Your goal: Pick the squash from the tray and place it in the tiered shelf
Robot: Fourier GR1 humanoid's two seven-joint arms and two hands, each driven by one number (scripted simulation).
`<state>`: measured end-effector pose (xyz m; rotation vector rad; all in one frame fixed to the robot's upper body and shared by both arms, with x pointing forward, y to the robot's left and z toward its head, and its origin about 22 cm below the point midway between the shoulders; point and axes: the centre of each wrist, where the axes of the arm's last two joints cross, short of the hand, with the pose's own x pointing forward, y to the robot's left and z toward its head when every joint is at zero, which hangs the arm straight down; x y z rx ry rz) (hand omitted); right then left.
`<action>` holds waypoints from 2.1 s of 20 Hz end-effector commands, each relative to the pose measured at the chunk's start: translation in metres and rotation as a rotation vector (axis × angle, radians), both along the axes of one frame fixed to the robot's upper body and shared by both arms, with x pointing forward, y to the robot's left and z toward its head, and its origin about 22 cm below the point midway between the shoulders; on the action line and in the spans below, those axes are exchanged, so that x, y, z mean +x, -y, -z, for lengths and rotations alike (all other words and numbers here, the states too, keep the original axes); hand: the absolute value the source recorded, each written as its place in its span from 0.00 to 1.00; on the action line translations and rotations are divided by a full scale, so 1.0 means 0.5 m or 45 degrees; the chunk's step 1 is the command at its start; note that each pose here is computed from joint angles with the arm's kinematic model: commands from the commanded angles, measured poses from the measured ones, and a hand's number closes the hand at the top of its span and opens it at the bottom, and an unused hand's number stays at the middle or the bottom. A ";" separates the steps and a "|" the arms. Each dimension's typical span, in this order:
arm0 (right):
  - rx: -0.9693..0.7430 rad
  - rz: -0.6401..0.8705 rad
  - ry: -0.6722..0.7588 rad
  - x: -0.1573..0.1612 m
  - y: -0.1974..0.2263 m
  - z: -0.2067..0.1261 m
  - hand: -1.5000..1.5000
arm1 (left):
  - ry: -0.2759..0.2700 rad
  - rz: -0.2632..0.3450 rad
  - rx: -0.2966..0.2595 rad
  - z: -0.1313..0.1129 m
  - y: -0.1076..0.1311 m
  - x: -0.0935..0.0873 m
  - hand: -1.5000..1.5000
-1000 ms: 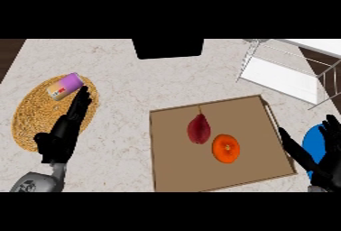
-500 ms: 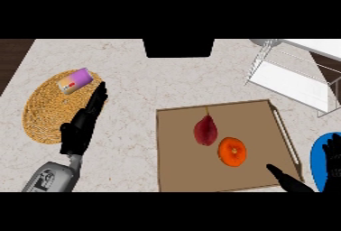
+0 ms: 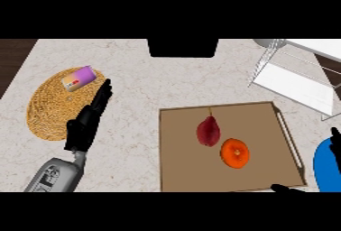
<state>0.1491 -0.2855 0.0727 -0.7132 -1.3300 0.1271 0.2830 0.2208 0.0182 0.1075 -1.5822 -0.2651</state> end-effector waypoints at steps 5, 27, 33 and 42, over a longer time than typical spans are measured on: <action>-0.313 -0.076 -0.409 0.021 -0.052 -0.096 0.00 | 0.011 0.022 0.006 -0.021 -0.015 0.006 0.50; -0.372 -0.055 -0.506 0.079 -0.259 -0.122 0.00 | -0.015 -0.026 -0.021 0.000 0.007 0.010 0.50; -0.349 -0.043 -0.517 0.101 -0.241 -0.128 0.00 | -0.013 -0.018 -0.009 0.007 0.013 -0.015 0.50; -0.385 -0.020 -0.561 0.116 -0.290 -0.052 0.00 | -0.001 -0.009 0.003 -0.011 0.012 0.009 0.50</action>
